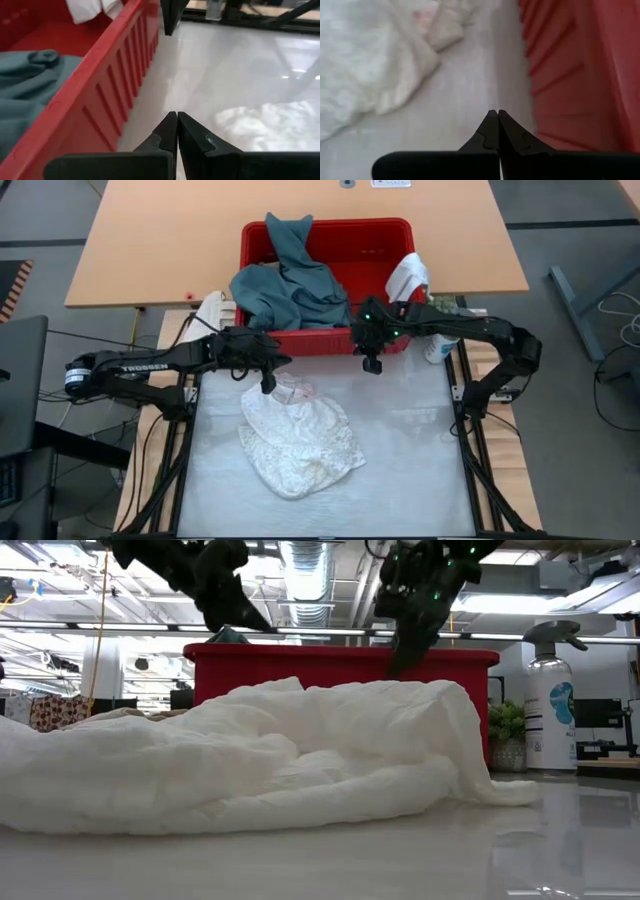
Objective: Fold Laundry from Bin
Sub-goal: Move the red organizer bin to the other table
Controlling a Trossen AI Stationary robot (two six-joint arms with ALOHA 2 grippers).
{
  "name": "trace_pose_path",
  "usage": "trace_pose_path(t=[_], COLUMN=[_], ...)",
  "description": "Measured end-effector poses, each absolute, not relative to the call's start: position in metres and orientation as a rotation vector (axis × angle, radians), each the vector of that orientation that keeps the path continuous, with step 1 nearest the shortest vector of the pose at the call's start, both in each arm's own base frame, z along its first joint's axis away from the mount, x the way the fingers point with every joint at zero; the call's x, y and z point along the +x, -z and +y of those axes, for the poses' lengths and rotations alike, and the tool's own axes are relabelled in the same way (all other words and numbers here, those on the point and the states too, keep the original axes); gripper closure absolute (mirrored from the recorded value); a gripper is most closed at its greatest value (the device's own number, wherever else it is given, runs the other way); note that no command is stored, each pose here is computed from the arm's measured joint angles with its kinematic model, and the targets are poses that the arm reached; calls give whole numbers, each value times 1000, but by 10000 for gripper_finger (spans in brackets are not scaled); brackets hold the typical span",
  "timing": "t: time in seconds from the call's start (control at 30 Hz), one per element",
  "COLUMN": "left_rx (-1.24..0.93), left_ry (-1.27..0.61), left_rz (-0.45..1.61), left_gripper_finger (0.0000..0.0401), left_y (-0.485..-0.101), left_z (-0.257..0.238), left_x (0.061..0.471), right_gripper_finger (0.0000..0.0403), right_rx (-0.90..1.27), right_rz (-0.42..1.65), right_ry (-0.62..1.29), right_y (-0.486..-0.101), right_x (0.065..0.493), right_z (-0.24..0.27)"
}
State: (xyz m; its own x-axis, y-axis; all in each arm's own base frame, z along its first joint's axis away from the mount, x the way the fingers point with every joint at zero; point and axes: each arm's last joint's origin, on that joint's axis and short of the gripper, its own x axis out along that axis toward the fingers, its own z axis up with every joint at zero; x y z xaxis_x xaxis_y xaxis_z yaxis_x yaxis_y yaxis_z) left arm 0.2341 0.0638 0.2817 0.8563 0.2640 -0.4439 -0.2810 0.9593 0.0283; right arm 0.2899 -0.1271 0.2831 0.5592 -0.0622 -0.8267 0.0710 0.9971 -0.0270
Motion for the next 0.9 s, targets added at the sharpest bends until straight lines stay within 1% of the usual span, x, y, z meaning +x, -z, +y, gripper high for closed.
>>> trace_pose_path(t=[0.27, 0.9], left_rx=[61, 165], left_ry=[-414, -627], left_rz=[523, 635], left_gripper_finger=[401, 401], left_y=[-274, -256], left_z=[75, 132], left_x=[236, 230], right_gripper_finger=[388, 388], right_rx=[36, 22], right_rz=[920, 866], right_ry=[133, 244], right_y=[-282, -289], right_x=[291, 285], right_z=[-145, -167])
